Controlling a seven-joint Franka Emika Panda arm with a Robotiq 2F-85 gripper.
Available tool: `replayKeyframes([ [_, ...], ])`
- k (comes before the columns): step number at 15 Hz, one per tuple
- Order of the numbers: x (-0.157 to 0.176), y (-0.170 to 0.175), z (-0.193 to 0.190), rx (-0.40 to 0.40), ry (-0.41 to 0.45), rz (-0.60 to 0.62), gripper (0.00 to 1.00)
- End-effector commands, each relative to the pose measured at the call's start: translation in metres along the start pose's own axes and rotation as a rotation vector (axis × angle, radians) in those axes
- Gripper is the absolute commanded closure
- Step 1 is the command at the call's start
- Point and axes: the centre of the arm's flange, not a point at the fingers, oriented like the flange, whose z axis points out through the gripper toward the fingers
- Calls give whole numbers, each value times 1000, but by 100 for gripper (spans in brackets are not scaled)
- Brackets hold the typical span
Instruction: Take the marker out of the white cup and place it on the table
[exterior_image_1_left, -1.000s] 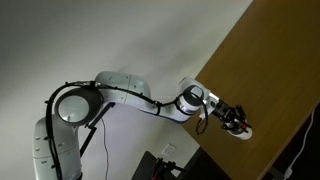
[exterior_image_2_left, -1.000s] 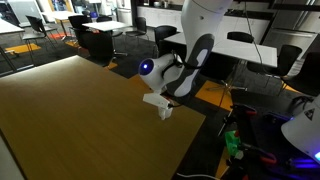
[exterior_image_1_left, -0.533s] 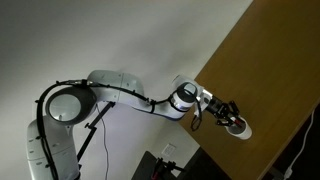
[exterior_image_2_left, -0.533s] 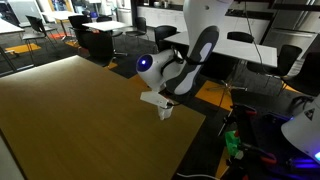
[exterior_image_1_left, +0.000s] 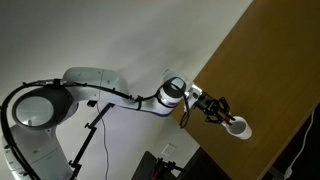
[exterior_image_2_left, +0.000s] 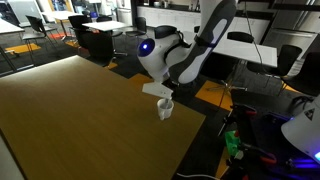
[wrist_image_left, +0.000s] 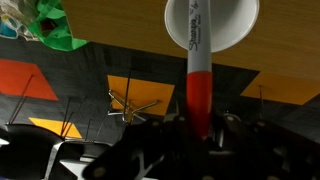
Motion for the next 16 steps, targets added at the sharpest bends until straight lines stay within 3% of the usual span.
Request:
replayKeyframes([
  [1, 20, 18, -40, 8, -28, -2, 94],
  [6, 22, 8, -70, 80, -89, 21, 94],
  [11, -1, -9, -95, 162, -184, -34, 94],
  [16, -25, -33, -110, 184, -279, -129, 94],
])
